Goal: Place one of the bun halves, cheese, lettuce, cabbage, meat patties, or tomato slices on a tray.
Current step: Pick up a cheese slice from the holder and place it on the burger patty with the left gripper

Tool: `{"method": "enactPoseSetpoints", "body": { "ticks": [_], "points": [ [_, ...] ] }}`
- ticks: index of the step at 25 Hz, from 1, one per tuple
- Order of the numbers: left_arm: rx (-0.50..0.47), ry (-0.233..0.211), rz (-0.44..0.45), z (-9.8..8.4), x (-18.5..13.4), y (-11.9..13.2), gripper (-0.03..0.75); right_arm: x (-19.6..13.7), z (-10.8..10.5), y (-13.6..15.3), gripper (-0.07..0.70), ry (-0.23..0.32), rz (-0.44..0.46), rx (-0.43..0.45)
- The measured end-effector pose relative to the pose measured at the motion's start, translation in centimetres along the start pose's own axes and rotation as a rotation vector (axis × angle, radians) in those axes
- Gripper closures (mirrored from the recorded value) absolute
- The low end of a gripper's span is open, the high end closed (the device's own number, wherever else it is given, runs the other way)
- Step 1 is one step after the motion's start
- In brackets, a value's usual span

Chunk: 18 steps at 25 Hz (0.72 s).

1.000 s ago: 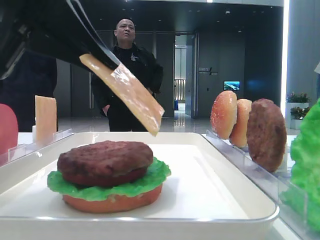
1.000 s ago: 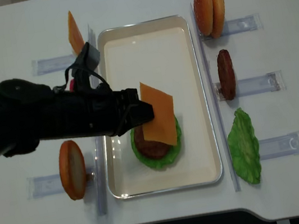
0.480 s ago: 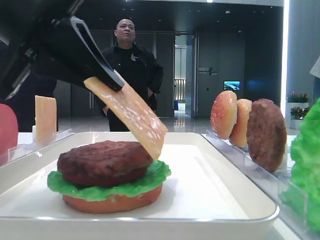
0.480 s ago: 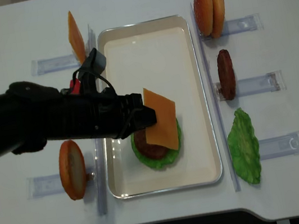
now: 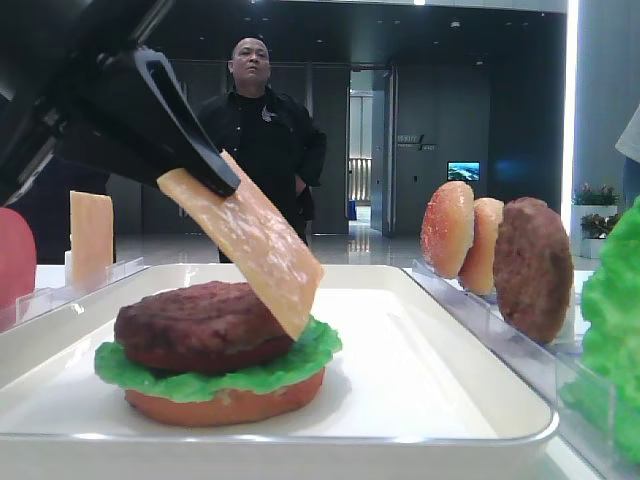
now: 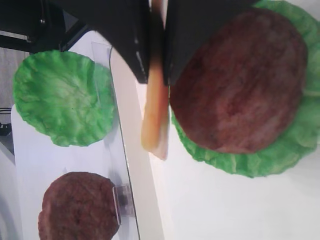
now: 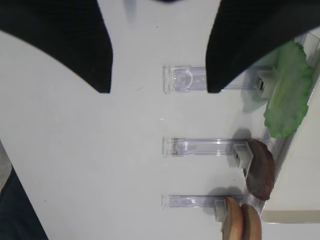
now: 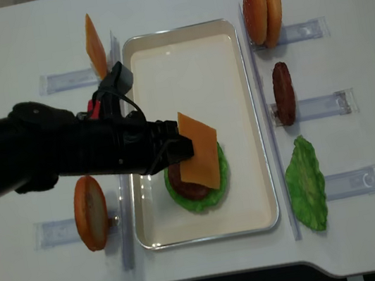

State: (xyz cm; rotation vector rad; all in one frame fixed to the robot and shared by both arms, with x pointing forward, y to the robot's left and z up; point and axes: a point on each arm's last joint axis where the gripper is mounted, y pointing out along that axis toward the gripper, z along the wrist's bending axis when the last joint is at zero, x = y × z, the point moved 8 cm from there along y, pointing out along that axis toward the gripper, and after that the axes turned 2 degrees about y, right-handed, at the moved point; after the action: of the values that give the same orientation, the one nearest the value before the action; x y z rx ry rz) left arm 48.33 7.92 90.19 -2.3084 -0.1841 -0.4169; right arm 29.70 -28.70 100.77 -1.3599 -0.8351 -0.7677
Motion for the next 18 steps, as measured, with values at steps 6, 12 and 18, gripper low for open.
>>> {"method": "enactPoseSetpoints", "body": {
  "ticks": [6,12,18],
  "points": [
    [0.006,0.009,0.004,0.1,-0.1,0.0,0.682,0.0,0.0,0.0,0.234,0.000,0.000,0.000],
    [0.022,-0.001,0.020,0.6,-0.3,0.4,0.682,0.0,0.0,0.0,0.234,0.000,0.000,0.000],
    [0.043,0.005,0.019,1.0,-0.3,0.4,0.682,0.0,0.0,0.0,0.234,0.000,0.000,0.000]
  ]
}}
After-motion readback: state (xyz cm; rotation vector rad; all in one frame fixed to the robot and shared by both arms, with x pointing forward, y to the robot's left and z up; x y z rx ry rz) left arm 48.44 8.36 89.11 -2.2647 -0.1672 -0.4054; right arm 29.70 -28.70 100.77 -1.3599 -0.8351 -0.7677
